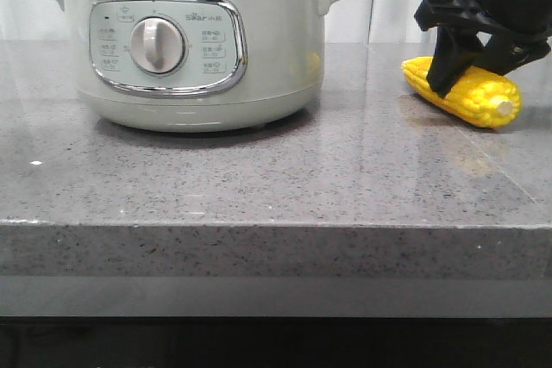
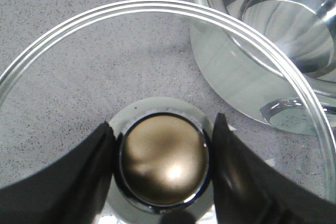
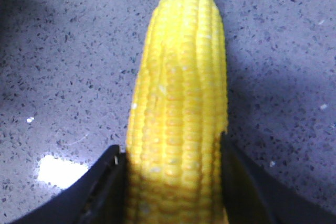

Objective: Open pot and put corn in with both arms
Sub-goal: 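Grasp the yellow corn cob with the right gripper, then carry the corn cob over the open cooker with the right gripper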

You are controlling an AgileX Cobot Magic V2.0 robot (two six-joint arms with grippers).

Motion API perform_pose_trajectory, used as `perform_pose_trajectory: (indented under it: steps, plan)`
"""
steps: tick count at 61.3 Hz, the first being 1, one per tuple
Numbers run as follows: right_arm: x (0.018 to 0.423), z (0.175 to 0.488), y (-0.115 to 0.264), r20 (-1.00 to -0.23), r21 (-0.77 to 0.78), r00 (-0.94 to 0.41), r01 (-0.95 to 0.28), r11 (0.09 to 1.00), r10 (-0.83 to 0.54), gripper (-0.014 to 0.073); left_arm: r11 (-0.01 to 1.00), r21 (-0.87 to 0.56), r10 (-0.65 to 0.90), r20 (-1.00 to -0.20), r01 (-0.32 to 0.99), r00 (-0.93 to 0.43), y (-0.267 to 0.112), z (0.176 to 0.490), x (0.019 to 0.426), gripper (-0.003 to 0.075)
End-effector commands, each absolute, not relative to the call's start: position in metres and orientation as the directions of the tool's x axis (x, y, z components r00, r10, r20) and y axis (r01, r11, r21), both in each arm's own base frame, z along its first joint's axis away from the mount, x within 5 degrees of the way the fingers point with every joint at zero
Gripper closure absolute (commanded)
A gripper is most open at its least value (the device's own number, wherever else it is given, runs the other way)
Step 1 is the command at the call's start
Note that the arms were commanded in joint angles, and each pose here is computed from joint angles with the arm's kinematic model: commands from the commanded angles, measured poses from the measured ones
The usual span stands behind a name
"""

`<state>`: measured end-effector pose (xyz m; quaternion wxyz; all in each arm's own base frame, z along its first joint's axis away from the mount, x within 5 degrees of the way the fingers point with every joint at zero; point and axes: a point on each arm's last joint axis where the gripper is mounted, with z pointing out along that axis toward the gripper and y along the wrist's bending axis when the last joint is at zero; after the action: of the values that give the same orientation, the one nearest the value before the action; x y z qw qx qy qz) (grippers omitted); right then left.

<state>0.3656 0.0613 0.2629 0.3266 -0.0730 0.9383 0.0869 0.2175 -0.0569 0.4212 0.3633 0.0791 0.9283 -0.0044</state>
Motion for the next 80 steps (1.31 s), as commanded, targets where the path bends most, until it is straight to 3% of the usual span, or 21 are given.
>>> perform_pose_trajectory:
  steps: [1,17,35,56,64,80]
  plan:
    - [0.365,0.292,0.062,-0.707,0.114,-0.704,-0.200,0.973,-0.062,0.0418,0.988,0.034,0.117,-0.791,0.148,-0.600,-0.055,0.446,0.213,0.0512]
    - [0.355,0.315,0.060,-0.762,0.106,-0.646,-0.203,0.973,-0.052,0.0426,0.988,0.033,0.116,-0.793,0.148,-0.598,-0.054,0.446,0.212,0.0512]
    - [0.326,0.386,0.060,-0.898,0.085,-0.439,-0.229,0.970,-0.025,0.0426,0.988,0.033,0.115,-0.795,0.148,-0.595,-0.054,0.447,0.211,0.0512]
    - [0.329,0.463,0.128,-0.929,0.052,-0.346,-0.462,0.885,-0.127,0.0426,0.988,0.032,0.114,-0.798,0.148,-0.592,-0.054,0.448,0.210,0.0512]
    - [0.341,0.468,0.166,-0.910,0.050,-0.368,-0.553,0.832,-0.190,0.0425,0.988,0.032,0.114,-0.798,0.148,-0.592,-0.054,0.448,0.210,0.0512]
    - [0.372,0.431,0.229,-0.846,0.065,-0.438,-0.652,0.755,-0.305,0.0425,0.988,0.032,0.114,-0.798,0.148,-0.592,-0.054,0.448,0.210,0.0512]
